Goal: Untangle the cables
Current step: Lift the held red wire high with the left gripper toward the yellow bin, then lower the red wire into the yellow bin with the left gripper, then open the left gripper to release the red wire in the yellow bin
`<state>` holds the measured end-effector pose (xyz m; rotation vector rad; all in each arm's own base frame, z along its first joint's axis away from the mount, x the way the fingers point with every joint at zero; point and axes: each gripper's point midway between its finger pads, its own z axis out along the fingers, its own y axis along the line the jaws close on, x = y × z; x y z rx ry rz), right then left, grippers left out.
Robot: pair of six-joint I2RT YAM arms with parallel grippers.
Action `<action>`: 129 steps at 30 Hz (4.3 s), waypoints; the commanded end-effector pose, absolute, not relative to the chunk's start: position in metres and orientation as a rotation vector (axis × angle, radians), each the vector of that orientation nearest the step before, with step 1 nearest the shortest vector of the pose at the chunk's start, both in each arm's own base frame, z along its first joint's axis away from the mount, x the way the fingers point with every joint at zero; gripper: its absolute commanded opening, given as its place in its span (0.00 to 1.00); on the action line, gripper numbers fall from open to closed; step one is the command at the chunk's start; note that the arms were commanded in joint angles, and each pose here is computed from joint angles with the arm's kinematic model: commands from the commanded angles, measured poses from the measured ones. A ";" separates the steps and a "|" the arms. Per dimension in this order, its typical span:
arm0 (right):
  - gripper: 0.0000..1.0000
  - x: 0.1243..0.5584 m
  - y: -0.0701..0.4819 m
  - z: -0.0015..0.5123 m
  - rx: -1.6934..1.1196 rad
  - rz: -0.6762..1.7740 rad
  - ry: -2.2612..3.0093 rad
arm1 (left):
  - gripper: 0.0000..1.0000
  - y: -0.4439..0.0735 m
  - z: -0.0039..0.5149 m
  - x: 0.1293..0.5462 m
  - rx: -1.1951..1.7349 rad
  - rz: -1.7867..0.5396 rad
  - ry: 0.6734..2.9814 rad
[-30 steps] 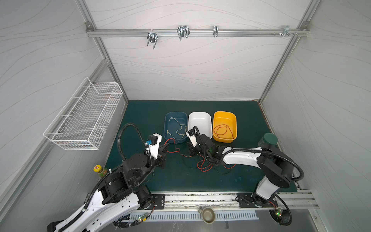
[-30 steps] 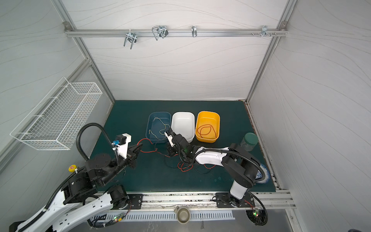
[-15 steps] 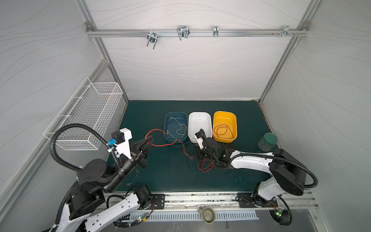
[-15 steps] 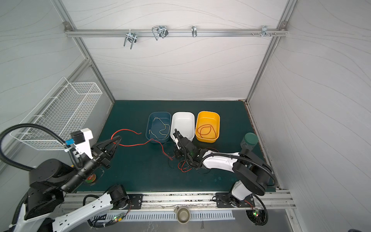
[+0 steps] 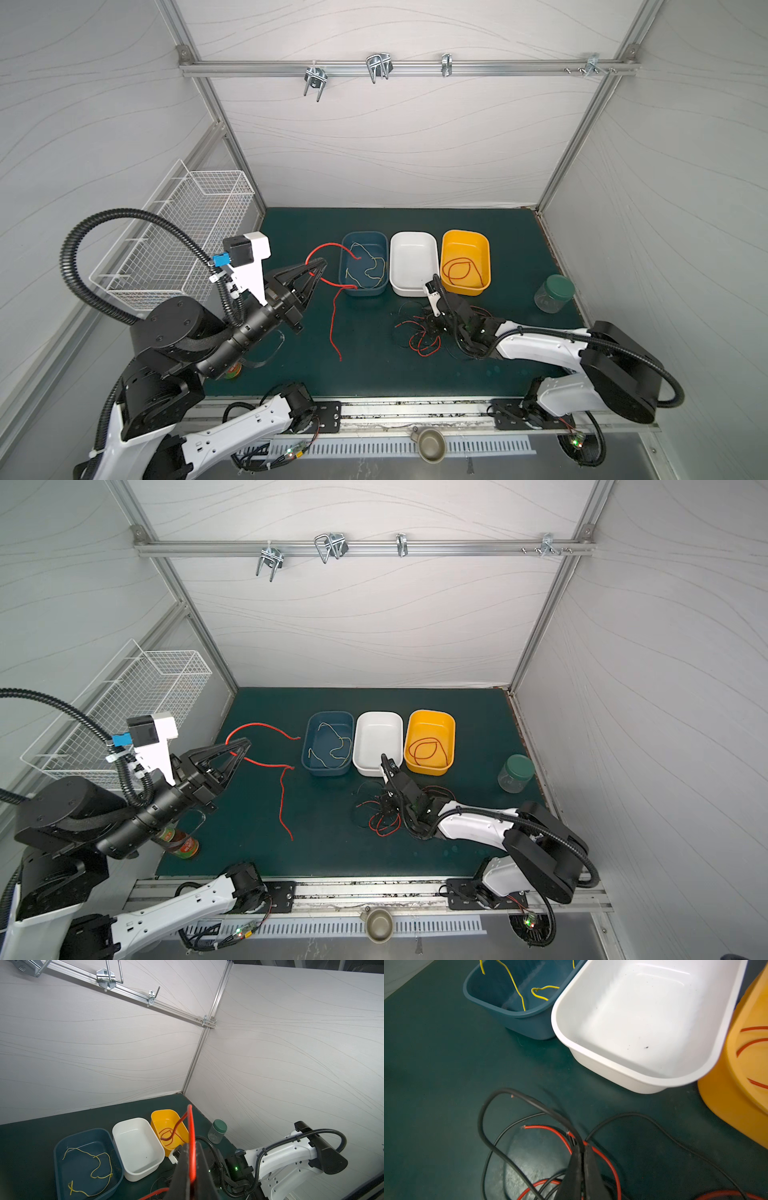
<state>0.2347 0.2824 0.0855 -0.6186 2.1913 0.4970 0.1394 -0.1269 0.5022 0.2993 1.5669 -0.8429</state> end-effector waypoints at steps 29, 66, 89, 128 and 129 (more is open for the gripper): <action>0.00 0.184 0.204 0.167 -0.475 0.744 1.832 | 0.00 -0.317 0.552 0.297 0.433 -0.761 1.494; 0.00 0.177 0.203 0.182 -0.496 0.865 1.747 | 0.00 -0.458 0.328 0.429 0.478 -0.815 1.844; 0.00 0.178 0.200 0.183 -0.475 0.871 1.753 | 0.00 -0.468 0.174 0.441 0.574 -0.632 2.197; 0.00 0.181 0.197 0.182 -0.456 0.868 1.764 | 0.50 -0.464 0.162 0.440 0.684 -0.518 2.278; 0.00 0.182 0.197 0.181 -0.455 0.866 1.764 | 0.51 -0.464 0.164 0.440 0.690 -0.514 2.274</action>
